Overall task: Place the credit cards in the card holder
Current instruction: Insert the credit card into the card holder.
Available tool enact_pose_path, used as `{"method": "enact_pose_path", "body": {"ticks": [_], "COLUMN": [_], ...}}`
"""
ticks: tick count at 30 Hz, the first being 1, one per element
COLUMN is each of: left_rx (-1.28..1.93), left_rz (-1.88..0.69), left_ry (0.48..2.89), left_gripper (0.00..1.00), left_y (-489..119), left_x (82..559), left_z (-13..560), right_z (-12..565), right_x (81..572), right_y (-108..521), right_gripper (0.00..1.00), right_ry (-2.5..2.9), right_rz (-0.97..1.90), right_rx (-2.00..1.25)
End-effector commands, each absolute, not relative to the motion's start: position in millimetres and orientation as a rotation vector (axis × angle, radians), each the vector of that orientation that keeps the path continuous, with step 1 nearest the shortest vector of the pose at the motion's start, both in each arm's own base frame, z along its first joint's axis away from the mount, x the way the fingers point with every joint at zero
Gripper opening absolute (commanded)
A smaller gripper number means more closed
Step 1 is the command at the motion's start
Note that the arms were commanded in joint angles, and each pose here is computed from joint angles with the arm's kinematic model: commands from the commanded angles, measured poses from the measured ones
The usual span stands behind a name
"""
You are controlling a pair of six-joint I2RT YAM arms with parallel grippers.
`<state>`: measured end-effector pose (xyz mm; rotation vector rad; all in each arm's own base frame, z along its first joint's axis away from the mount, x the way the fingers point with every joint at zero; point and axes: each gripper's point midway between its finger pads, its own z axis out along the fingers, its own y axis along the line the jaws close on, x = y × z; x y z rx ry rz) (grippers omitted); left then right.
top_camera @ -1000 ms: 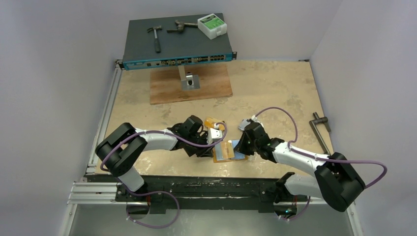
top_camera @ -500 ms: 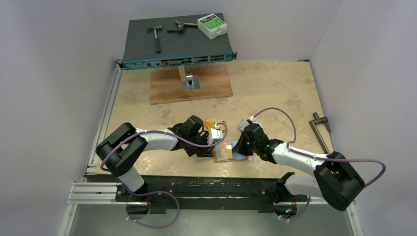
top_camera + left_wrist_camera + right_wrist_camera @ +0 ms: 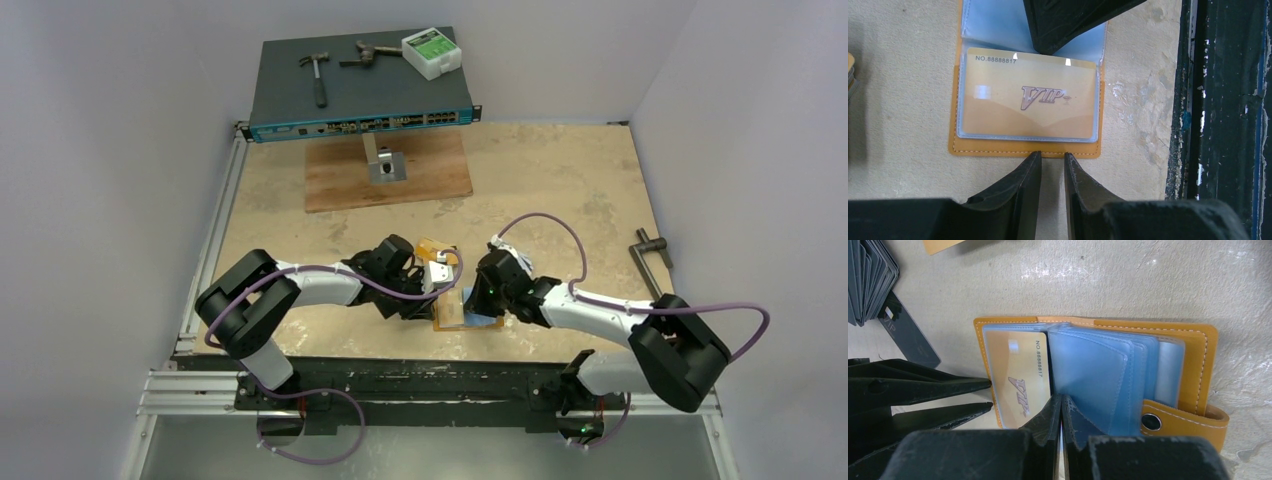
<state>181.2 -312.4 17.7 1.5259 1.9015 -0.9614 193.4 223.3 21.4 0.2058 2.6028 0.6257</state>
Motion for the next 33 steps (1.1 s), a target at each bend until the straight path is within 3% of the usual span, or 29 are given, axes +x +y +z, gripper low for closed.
{"method": "enact_pose_path", "body": {"ticks": [1,16,18,21,25,30,33], "left_rx": [1.561,1.563,1.561,1.558,1.56,1.57,1.57], "left_rz": [-0.958,-0.963,-0.959,-0.952,-0.945,-0.93,-0.934], "left_ry": [1.913,1.916,1.917,1.921,1.918,1.922,1.921], "left_gripper": [0.23,0.23,0.23,0.23,0.23,0.23,0.23], "left_y": [-313.1,-313.2,-312.8,-312.7,-312.4,-312.0,-313.0], "left_x": [177.4,176.6,177.6,179.1,180.8,183.2,183.6], "left_z": [10.4,10.0,10.7,13.5,17.5,17.1,17.6], "right_z": [33.9,34.1,38.1,42.4,47.0,45.3,52.6], "right_x": [198.2,173.2,170.3,168.2,168.1,168.0,171.6], "right_y": [242.4,262.4,258.2,242.9,225.4,210.8,213.1], "right_gripper": [0.0,0.0,0.06,0.23,0.31,0.31,0.23], "right_ry": [2.584,2.598,2.598,2.592,2.578,2.576,2.555], "right_rz": [0.674,0.765,0.763,0.713,0.679,0.652,0.668], "right_rx": [0.145,0.089,0.092,0.14,0.171,0.199,0.197]}}
